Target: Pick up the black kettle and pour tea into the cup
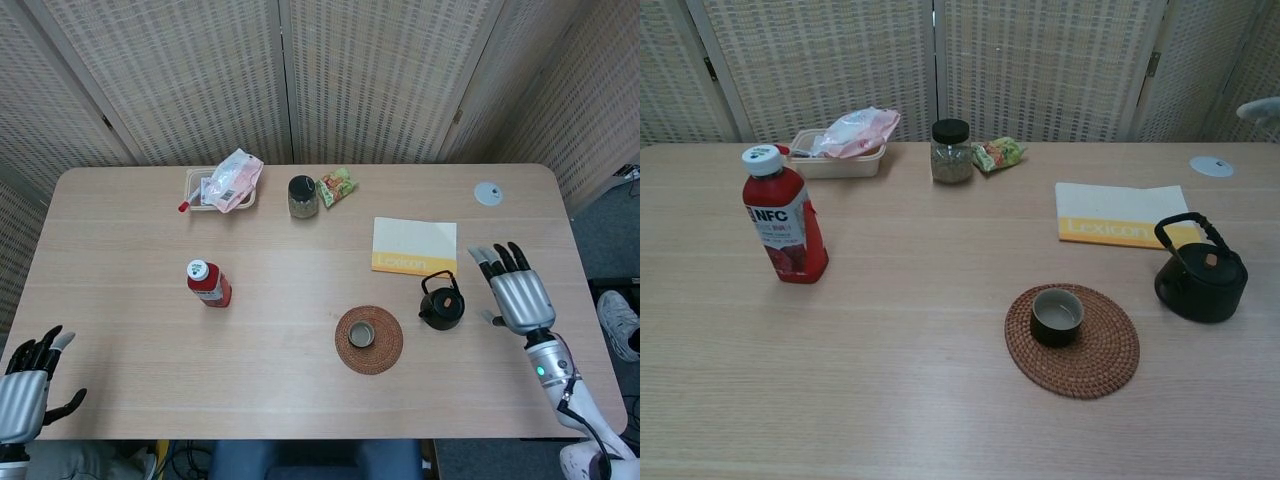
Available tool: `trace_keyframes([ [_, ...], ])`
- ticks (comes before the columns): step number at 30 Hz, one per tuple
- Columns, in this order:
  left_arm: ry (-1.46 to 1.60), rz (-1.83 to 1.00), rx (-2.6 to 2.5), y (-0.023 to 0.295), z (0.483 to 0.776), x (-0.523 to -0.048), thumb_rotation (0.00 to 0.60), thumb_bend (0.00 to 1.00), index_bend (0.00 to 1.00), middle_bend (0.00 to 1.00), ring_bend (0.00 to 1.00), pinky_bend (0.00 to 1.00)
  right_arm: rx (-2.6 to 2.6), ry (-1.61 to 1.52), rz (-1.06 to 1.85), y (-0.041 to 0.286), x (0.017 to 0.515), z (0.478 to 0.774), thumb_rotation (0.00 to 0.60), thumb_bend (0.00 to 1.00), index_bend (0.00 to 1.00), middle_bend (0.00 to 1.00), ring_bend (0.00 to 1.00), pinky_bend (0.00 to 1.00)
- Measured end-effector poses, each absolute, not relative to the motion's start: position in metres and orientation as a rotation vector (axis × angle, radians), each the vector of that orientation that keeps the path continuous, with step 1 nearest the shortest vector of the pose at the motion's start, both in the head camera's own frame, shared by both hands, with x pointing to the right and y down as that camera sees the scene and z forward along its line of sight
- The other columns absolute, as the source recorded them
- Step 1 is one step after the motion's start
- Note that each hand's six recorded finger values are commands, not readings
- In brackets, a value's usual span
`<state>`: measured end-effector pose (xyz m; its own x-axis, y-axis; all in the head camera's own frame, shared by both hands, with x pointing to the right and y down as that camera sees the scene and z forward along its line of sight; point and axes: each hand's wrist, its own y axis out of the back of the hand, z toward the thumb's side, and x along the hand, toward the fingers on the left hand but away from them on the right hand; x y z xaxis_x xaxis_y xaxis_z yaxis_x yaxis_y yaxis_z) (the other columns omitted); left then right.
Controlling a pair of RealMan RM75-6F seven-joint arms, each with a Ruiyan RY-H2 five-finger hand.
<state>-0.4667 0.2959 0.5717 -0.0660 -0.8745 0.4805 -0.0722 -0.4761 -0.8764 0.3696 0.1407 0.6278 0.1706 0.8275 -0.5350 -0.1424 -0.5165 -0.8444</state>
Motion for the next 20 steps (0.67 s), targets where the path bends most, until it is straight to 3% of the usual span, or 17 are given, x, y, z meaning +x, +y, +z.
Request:
trace_keyframes([
  [12,1.058,-1.563,-1.561,0.285,0.568,-0.462,0.600,0.22,0.14,0.06,0.16,0.08,-1.535,-0.877,1.490,0.189,0.417,0.578,0.600,0.00,0.03,0.19,0.07,0.00],
  [20,1.069,-1.547,-1.564,0.283,0.568,-0.459,0.600,0.22,0.14,0.06,0.16,0.08,-1.550,-0.971,1.437,0.210,0.425,0.562,0.600,0.00,0.04,0.20,0.08,0.00],
])
